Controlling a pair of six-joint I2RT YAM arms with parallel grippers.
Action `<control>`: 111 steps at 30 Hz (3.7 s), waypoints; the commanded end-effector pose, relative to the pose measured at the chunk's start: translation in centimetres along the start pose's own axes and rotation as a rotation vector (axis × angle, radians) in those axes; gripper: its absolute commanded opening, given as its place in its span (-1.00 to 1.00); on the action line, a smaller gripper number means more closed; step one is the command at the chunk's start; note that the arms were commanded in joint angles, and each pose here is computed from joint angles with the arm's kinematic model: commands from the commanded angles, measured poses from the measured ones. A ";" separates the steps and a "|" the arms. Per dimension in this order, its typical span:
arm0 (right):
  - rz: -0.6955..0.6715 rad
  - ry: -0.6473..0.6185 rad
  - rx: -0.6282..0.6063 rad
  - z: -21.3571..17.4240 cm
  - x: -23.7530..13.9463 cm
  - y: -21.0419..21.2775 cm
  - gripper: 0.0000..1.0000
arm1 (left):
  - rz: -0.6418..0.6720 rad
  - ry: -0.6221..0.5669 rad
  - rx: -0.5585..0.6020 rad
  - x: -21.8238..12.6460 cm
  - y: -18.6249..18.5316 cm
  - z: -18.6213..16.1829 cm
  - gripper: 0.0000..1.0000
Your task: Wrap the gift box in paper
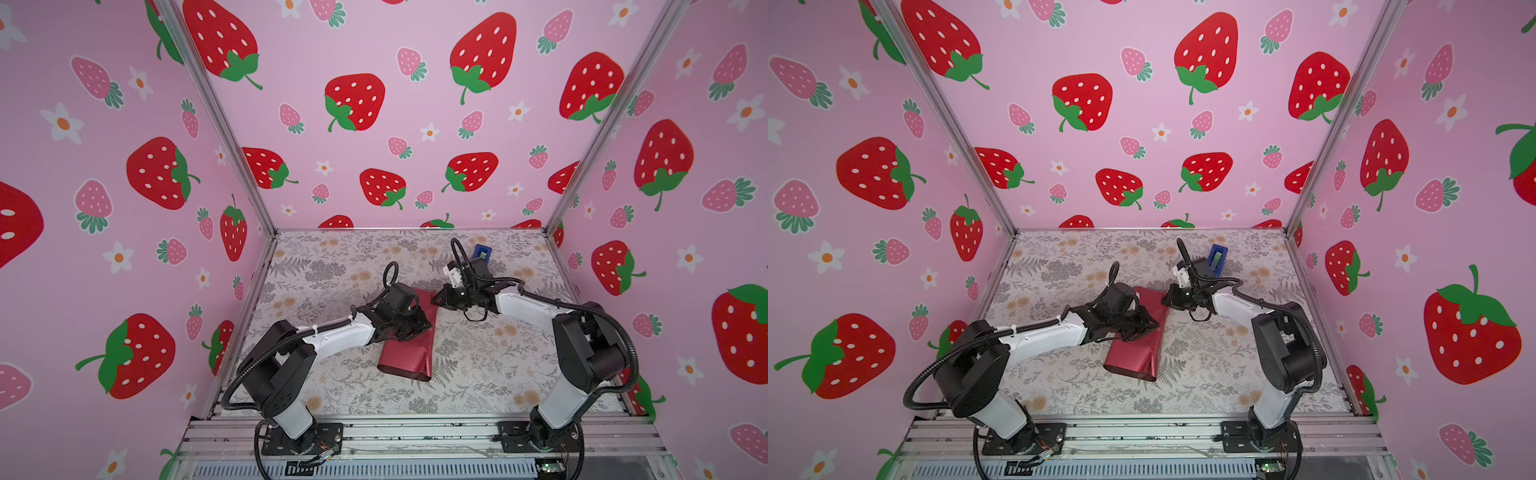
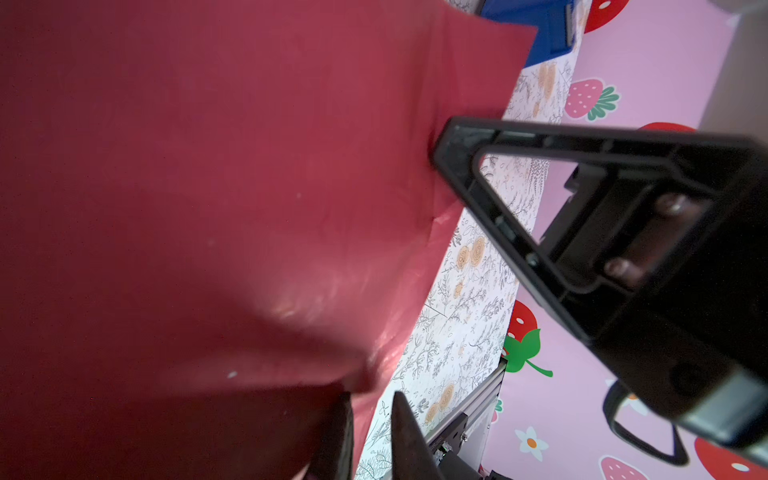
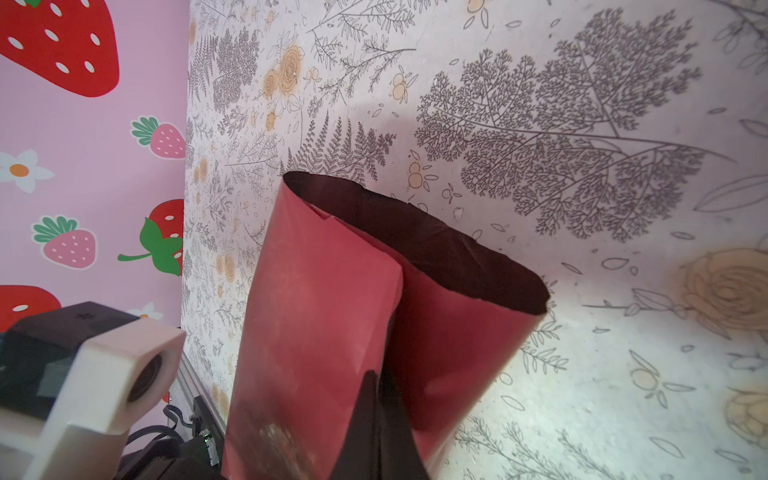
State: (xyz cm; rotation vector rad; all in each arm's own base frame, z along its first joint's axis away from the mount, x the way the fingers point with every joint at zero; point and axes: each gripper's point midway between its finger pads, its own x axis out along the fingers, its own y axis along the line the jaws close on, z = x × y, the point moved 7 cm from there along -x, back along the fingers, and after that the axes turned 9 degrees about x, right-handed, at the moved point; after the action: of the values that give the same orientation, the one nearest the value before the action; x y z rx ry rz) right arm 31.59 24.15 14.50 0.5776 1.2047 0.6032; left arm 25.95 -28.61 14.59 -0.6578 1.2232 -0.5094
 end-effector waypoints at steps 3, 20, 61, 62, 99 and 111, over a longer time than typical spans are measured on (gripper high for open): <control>-0.057 -0.060 -0.020 1.5 -0.4 -0.4 -1.00 | 0.116 0.037 -0.050 -0.1 2.4 -1.1 -0.58; -0.128 -0.089 -0.018 2.2 -0.6 -1.0 -1.00 | 0.120 0.052 -0.062 0.4 3.0 -1.4 -0.56; 0.072 0.103 0.225 -6.7 0.3 -2.8 -0.55 | 0.243 0.012 0.115 -3.0 0.5 0.5 -0.47; 0.072 0.103 0.225 -6.8 0.3 -2.8 -0.55 | 0.255 0.008 0.133 -3.3 0.4 0.7 -0.46; 0.065 0.112 0.213 -7.0 0.4 -2.5 -0.57 | 0.320 0.153 0.236 0.4 1.7 -0.6 -0.82; 0.108 -0.050 0.094 -0.8 -4.7 0.6 -0.24 | 0.348 0.160 0.204 0.3 3.6 -1.0 -0.82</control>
State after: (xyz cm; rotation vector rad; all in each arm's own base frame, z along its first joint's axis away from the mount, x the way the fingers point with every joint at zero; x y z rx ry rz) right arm 28.28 22.52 14.96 0.7590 1.2528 0.6169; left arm 26.46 -28.24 15.02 -0.2854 1.2605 -0.4973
